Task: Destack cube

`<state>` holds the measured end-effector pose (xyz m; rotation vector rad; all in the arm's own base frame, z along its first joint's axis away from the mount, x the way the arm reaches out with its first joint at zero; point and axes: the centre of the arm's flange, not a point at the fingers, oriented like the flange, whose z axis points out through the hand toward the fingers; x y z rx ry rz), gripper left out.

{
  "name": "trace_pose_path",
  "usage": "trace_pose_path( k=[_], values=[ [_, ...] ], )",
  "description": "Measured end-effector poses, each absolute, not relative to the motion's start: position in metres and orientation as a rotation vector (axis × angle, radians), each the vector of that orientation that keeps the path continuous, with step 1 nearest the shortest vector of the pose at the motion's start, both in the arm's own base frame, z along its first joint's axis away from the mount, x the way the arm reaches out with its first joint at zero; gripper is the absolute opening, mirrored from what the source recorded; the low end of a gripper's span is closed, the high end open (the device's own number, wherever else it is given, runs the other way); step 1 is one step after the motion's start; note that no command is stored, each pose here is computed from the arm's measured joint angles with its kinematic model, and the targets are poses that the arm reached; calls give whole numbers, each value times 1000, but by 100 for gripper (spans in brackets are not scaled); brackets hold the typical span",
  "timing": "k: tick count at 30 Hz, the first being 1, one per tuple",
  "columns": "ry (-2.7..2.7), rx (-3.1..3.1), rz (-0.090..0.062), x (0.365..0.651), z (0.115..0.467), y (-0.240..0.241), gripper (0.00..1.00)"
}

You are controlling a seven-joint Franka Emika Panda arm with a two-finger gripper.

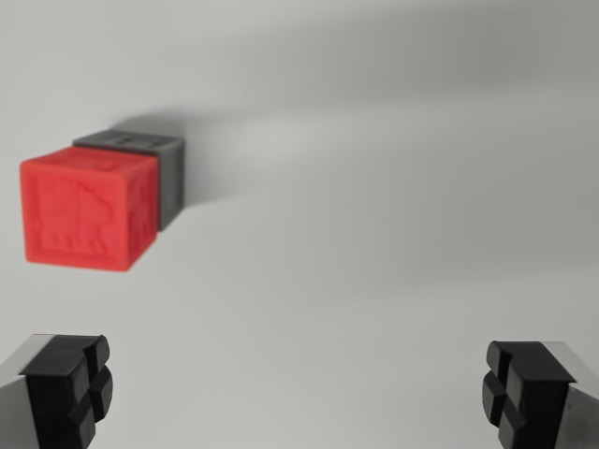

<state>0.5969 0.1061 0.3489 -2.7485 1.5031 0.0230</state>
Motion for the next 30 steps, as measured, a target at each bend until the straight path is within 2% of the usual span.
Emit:
trace_pose_path(
  k=[30],
  values=[
    [1588, -2710, 11, 607, 302, 222, 100]
  ],
)
